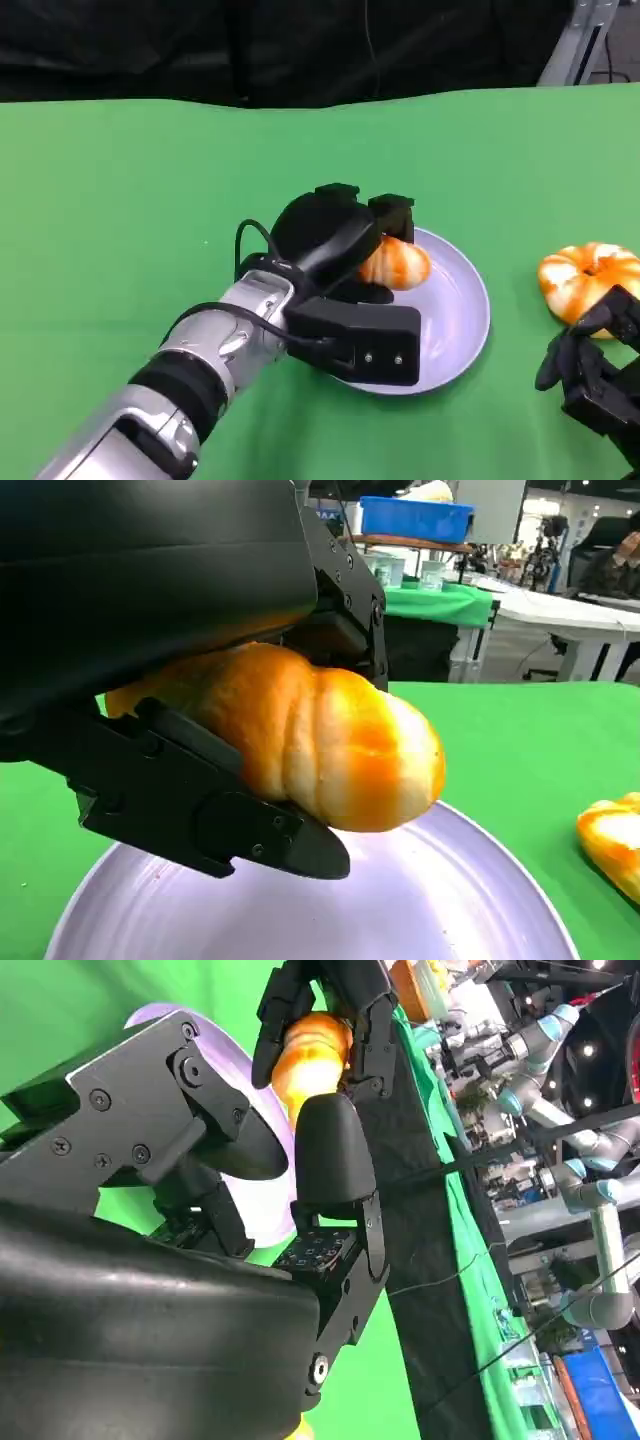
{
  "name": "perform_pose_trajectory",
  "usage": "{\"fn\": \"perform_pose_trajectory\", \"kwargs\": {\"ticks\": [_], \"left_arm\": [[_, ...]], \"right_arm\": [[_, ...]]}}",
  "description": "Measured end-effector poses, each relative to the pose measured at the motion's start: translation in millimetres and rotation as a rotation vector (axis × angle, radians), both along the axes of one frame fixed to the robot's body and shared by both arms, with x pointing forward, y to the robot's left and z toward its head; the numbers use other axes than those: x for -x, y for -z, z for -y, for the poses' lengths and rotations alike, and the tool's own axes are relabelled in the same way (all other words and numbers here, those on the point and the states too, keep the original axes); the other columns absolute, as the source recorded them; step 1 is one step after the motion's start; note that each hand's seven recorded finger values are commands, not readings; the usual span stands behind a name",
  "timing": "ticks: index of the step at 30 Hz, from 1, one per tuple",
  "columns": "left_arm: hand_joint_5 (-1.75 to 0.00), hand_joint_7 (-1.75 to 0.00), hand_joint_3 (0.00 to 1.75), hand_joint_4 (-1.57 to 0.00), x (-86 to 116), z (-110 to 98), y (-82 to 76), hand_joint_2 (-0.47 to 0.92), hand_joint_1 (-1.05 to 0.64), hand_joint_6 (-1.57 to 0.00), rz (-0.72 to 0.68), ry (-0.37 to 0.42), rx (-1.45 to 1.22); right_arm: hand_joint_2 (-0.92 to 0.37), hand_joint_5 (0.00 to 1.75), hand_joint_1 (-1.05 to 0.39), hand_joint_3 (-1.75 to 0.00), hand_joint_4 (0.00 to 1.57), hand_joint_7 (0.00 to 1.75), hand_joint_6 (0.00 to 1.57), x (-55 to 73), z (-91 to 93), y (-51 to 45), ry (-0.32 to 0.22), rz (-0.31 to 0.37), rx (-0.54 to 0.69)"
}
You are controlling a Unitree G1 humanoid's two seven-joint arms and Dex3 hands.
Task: Grasp the bread from the table and place it into the plate.
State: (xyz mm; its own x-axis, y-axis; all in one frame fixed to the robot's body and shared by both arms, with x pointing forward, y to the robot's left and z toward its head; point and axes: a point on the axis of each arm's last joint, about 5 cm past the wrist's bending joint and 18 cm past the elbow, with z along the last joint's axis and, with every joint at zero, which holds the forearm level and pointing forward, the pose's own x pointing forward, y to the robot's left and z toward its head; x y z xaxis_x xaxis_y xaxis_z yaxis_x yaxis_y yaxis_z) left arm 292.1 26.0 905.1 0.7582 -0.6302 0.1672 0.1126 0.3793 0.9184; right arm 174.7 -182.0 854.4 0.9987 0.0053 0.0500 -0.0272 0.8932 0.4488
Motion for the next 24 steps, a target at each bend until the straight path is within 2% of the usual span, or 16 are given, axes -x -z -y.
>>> {"fn": "perform_pose_trajectory", "kwargs": {"ticks": [7,12,14,18,22,23,24], "left_arm": [[-1.75,-1.5,0.19,-0.7,0.2,-0.4,1.8,0.91,-0.12,-0.64,-0.017,-0.004,-0.007],[-1.75,-1.6,0.18,-0.69,0.4,-1.5,4.2,0.92,-0.11,-0.59,-0.029,-0.01,-0.016],[-1.75,-1.7,0.19,-0.69,0.5,-1.4,4.3,0.92,-0.11,-0.55,-0.03,-0.01,-0.016],[-1.75,-1.53,0.23,-0.68,0.9,-0.8,4.4,0.92,-0.12,-0.63,-0.027,-0.002,-0.009],[-1.75,-1.48,0.24,-0.68,1.1,-0.6,4.2,0.92,-0.12,-0.65,-0.026,0.005,-0.006],[-1.21,-1.01,0.25,-0.7,1.1,-0.6,4.2,0.92,-0.29,-0.68,-0.026,0.005,-0.006],[-0.66,-0.48,0.26,-0.82,1.1,-0.7,4.3,0.92,-0.39,-0.83,-0.026,0.004,-0.008]], "right_arm": [[-0.49,1.75,-0.08,-1.29,0.86,1.59,0.75,0.7,-0.6,0.1,-0.003,-0.001,0.0],[-0.49,1.75,-0.08,-1.28,0.86,1.59,0.75,0.7,-0.6,0.1,-0.003,-0.001,0.001],[-0.49,1.75,-0.08,-1.28,0.85,1.59,0.75,0.7,-0.6,0.1,-0.003,-0.001,0.001],[-0.49,1.75,-0.08,-1.27,0.85,1.59,0.75,0.7,-0.5,0.1,-0.002,-0.001,0.0],[-0.49,1.75,-0.08,-1.27,0.85,1.59,0.75,0.7,-0.5,0.1,-0.002,-0.001,0.0],[-0.49,1.75,-0.08,-1.27,0.85,1.59,0.75,0.7,-0.5,0.1,-0.002,-0.001,0.0],[-0.49,1.75,-0.08,-1.27,0.85,1.59,0.75,0.7,-0.5,0.1,-0.002,-0.001,0.0]]}}
